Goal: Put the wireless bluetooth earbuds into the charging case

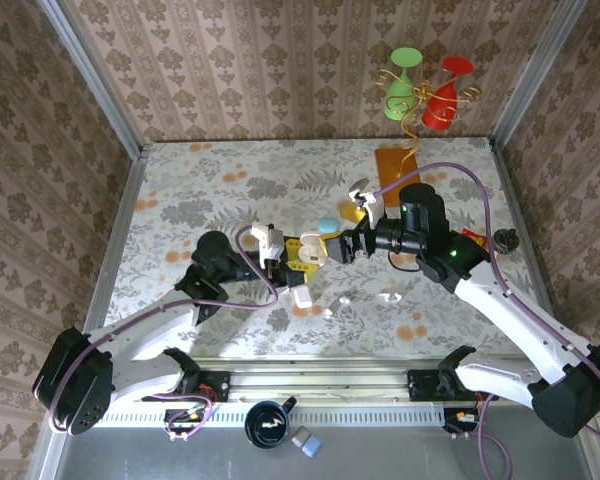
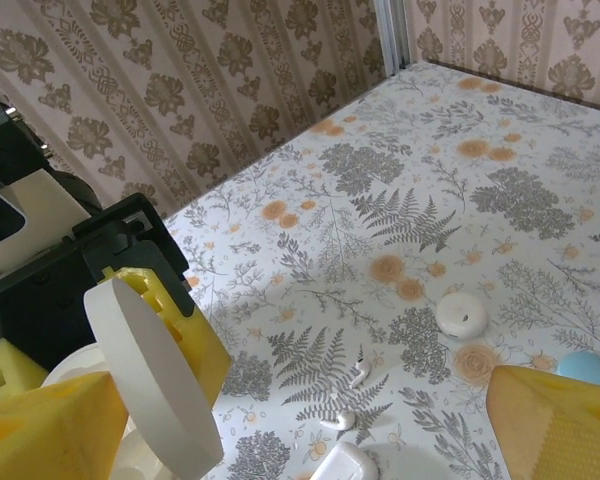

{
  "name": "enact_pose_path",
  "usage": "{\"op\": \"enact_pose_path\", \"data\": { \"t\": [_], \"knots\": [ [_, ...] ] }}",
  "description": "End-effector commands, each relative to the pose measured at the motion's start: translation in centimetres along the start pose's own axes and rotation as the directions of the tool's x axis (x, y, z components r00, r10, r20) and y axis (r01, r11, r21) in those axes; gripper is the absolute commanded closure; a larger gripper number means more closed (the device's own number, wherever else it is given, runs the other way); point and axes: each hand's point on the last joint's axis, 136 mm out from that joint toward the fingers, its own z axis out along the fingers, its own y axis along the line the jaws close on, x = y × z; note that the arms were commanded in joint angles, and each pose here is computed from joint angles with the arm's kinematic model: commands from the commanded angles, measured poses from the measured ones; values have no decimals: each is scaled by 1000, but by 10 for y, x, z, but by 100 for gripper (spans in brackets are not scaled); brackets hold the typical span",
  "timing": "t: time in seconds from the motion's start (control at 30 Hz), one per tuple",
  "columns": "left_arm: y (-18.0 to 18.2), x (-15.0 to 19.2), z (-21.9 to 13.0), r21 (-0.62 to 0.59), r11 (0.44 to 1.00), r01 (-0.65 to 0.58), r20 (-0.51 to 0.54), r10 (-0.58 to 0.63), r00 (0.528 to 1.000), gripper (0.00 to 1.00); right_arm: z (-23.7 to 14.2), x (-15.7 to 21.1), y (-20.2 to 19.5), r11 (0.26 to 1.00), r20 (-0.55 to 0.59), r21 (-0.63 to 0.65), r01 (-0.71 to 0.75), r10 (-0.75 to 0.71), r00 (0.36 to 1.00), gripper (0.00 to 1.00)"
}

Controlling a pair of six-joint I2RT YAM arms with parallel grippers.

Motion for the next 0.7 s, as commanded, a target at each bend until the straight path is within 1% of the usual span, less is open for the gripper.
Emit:
{"op": "enact_pose_path", "data": {
  "t": [0.0, 0.07, 0.13, 0.17, 0.27, 0.33, 0.4, 0.47, 0.53, 0.57, 0.67],
  "knots": [
    [2, -10, -5, -27, 998, -58, 51, 59, 997, 75, -18, -31, 18, 999, 100, -50, 5, 1, 995, 7],
    [9, -12, -7, -53, 997, -50, 63, 53, 997, 75, -26, -35, 25, 998, 123, -68, -10, 18, 992, 7],
    [18, -13, -11, -85, 995, -41, 76, 48, 996, 75, -34, -38, 25, 998, 150, -56, -34, 42, 988, 8],
    [23, -14, -13, -104, 994, -40, 82, 49, 995, 75, -37, -39, 20, 998, 164, -30, -56, 61, 985, 8],
    [42, -16, -22, -183, 983, -25, 103, 44, 994, 76, -48, -34, -9, 979, 214, 103, -177, 152, 965, 10],
    [47, -18, -28, -201, 979, -24, 123, 50, 991, 76, -53, -21, -30, 949, 225, 177, -260, 218, 950, 11],
    [47, -21, -32, -199, 979, -33, 140, 62, 988, 76, -54, -2, -47, 917, 222, 221, -333, 285, 933, 12],
    [49, -24, -36, -208, 978, -32, 149, 64, 987, 75, -50, 23, -60, 878, 182, 261, -402, 364, 913, 13],
    [49, -25, -41, -216, 976, -34, 155, 69, 986, 75, -43, 57, -72, 828, 93, 325, -457, 453, 886, 13],
    [50, -26, -43, -222, 974, -36, 156, 71, 985, 75, -37, 72, -72, 816, 45, 332, -474, 488, 871, 13],
    [50, -26, -47, -231, 972, -39, 155, 76, 985, 75, -16, 112, -67, 769, -73, 298, -565, 609, 790, 17]
  ]
}}
